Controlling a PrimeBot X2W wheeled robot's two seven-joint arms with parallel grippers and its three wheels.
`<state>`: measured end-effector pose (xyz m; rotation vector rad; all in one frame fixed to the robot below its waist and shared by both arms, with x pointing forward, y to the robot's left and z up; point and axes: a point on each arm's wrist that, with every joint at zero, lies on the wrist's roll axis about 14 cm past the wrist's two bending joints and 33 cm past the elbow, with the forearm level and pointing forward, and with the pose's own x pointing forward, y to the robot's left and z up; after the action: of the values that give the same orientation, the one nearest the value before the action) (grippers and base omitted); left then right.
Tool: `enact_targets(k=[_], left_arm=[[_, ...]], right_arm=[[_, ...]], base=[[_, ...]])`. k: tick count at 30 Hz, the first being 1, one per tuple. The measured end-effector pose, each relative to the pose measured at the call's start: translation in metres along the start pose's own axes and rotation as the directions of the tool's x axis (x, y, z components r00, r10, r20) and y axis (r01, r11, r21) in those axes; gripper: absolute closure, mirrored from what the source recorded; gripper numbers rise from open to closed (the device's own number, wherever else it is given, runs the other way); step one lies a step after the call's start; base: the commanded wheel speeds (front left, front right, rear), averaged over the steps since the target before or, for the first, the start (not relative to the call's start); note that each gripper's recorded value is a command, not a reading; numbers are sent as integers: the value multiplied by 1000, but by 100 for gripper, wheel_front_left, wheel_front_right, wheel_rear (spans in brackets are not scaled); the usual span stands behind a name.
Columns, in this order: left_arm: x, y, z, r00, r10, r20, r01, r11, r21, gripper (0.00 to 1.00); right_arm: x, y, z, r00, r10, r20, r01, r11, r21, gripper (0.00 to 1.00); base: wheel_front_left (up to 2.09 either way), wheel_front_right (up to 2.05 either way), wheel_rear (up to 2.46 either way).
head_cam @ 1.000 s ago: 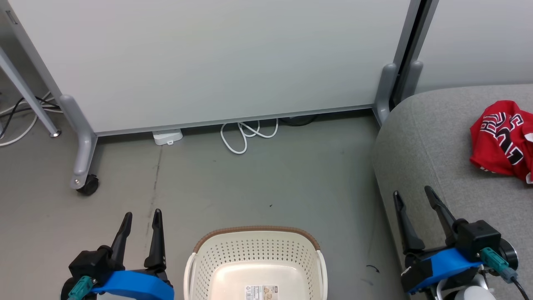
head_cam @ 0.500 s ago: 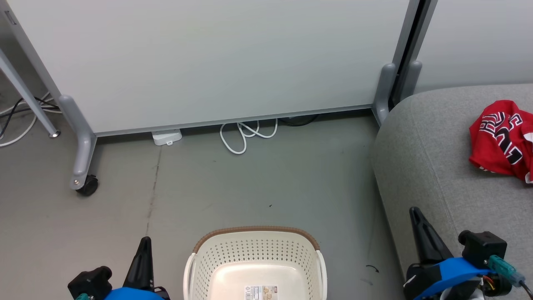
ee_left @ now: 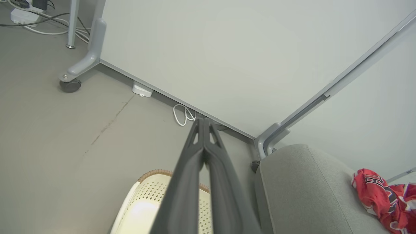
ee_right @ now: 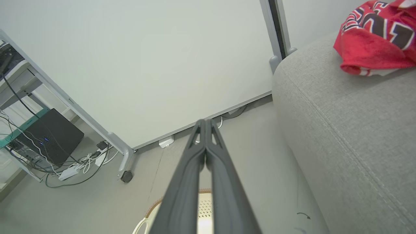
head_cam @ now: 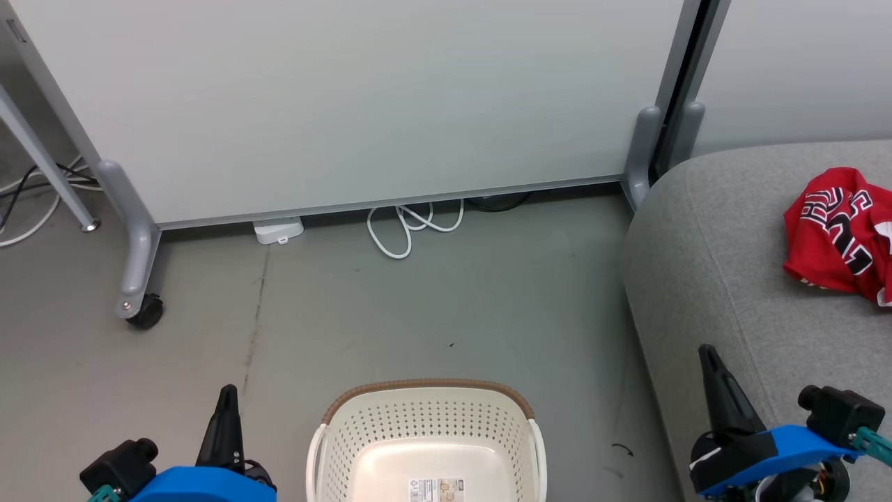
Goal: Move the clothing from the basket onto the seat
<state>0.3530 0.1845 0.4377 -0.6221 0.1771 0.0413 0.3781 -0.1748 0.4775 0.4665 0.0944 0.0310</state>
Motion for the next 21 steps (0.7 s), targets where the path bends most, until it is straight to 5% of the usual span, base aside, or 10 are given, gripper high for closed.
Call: enact_targets(k=[21], left_arm=[[7,-3,16,1000,11,28,-3,966,-258,100]], right_arm=[[1,-7,6,1000,-30,9,25,953,300,100]], base=[[0,0,0]])
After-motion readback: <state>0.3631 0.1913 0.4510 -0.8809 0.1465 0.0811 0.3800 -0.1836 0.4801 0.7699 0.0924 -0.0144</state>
